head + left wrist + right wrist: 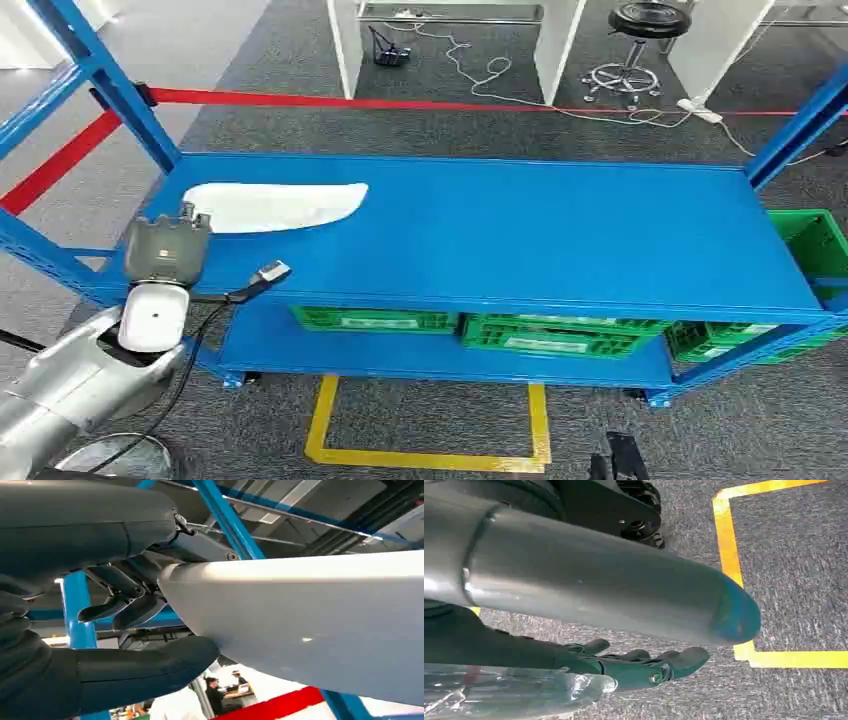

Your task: Take the parts from the cabinet and place them on the table.

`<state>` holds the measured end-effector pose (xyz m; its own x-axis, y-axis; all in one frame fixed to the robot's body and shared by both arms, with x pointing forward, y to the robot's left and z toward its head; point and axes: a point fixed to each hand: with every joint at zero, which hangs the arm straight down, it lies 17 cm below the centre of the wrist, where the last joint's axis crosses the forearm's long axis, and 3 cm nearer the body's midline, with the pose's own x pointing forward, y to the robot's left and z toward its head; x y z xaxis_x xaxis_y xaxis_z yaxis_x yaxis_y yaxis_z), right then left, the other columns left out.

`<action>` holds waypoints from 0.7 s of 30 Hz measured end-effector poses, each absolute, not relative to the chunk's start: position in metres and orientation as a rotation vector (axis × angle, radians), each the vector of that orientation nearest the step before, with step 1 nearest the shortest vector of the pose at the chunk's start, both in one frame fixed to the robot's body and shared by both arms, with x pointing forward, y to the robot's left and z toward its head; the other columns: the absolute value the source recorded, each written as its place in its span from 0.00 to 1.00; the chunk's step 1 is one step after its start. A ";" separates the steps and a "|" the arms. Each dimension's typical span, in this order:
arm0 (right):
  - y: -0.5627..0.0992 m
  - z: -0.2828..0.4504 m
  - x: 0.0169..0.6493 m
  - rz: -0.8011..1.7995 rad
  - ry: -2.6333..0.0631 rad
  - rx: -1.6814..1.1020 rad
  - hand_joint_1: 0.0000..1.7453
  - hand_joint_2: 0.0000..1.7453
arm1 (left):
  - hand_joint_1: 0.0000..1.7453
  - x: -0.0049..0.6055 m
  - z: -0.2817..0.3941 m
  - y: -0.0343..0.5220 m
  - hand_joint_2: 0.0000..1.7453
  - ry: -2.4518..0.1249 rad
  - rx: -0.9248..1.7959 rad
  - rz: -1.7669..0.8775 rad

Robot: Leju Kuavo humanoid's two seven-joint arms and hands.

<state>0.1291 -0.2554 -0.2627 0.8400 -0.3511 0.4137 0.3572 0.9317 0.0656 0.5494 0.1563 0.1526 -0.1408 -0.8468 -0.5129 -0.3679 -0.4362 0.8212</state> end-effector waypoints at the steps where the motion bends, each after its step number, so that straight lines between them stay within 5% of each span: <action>1: -0.255 -0.263 0.129 -0.374 -0.435 -0.014 0.00 0.00 | 1.00 0.549 0.153 0.155 1.00 -1.363 1.731 -1.606; 21: -0.257 -0.263 0.128 -0.350 -0.436 -0.017 0.00 0.00 | 1.00 0.535 0.156 0.136 1.00 -1.418 1.754 -1.627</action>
